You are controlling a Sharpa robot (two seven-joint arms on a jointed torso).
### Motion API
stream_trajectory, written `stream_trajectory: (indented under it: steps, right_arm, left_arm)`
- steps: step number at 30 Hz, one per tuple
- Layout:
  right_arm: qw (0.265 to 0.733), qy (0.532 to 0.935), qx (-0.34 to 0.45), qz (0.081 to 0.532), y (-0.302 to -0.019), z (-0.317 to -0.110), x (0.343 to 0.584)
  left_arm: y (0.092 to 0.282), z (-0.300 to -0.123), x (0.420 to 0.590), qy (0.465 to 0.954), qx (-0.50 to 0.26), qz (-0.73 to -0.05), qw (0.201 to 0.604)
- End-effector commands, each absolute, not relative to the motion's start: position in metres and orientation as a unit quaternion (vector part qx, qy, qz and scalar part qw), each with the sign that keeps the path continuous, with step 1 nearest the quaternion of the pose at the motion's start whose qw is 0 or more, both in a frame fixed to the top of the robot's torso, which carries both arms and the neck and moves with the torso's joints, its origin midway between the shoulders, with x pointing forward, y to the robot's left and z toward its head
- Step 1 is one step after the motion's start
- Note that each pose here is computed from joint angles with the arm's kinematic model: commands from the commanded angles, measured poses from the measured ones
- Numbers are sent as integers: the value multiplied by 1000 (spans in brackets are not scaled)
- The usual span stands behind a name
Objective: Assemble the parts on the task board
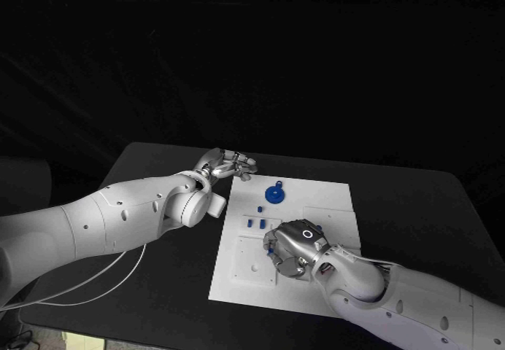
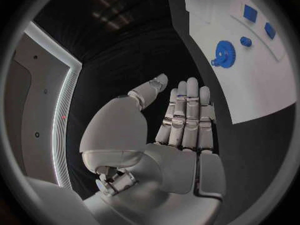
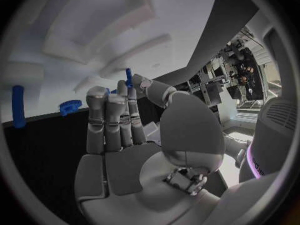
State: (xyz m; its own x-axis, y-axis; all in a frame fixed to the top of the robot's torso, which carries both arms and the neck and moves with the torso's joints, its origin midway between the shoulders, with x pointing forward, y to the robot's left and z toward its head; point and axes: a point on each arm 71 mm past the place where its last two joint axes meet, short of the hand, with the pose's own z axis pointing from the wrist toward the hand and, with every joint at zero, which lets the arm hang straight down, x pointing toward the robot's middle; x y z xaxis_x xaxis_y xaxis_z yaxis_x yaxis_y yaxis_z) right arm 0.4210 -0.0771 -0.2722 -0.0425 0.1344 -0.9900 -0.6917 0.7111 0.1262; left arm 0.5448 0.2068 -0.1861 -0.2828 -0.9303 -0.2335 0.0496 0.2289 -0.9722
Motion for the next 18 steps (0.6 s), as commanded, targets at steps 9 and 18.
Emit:
stream_trajectory:
  steps: [9, 18]
  right_arm:
    - [650, 659, -228, 301, -75, -276, 422]
    - [646, 663, -233, 299, -73, -279, 422]
  left_arm:
    - [204, -184, 545, 615, -354, -515, 481]
    - [203, -184, 545, 615, -353, -516, 480]
